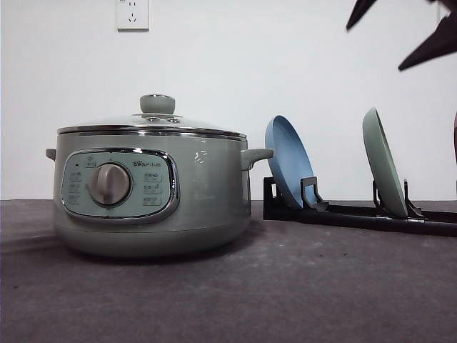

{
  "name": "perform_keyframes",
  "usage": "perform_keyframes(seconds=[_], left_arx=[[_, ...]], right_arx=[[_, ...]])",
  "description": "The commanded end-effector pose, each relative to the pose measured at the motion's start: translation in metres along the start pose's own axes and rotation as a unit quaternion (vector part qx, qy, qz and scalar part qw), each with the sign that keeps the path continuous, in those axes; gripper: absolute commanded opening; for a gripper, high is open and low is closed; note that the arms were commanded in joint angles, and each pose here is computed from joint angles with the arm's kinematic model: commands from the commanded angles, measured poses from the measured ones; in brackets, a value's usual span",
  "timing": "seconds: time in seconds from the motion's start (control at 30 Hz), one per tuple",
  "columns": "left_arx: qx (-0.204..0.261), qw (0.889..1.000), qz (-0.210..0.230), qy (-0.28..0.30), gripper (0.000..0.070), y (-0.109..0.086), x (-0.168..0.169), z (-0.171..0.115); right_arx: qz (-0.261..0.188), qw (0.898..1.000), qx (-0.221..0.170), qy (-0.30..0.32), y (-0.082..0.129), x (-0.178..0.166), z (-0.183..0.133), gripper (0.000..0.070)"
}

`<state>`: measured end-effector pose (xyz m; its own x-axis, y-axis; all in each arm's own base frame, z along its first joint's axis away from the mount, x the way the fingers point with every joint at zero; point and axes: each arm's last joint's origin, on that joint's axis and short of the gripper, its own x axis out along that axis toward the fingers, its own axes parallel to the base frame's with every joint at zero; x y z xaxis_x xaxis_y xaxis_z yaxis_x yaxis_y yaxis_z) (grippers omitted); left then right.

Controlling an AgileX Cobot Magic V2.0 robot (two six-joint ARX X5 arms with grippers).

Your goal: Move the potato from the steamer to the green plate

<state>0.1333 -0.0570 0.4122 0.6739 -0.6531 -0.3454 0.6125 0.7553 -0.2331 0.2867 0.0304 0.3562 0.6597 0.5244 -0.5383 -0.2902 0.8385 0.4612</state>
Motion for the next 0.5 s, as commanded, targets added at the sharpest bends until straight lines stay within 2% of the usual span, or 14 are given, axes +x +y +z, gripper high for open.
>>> perform_keyframes(seconds=[0.0, 0.23, 0.3, 0.37, 0.47], left_arx=[[0.014, 1.0, -0.005, -0.01, 0.07, -0.002, -0.002, 0.005], [0.017, 1.0, -0.011, -0.006, 0.07, -0.004, 0.0, 0.005], [0.018, 1.0, -0.014, -0.005, 0.07, -0.004, 0.001, 0.005], [0.018, 1.0, -0.015, -0.004, 0.07, -0.004, 0.001, 0.005], [0.018, 1.0, -0.017, -0.001, 0.07, -0.005, 0.002, 0.005]], right_arx=[[-0.016, 1.0, 0.005, -0.008, -0.006, 0.011, 0.012, 0.0694], [-0.043, 0.999, 0.011, -0.004, -0.029, 0.055, 0.029, 0.0693], [-0.064, 0.998, 0.013, -0.007, -0.036, 0.065, 0.031, 0.069], [-0.082, 0.996, 0.018, -0.011, -0.041, 0.073, 0.032, 0.066], [-0.086, 0.996, 0.029, -0.02, -0.049, 0.082, 0.034, 0.0592]])
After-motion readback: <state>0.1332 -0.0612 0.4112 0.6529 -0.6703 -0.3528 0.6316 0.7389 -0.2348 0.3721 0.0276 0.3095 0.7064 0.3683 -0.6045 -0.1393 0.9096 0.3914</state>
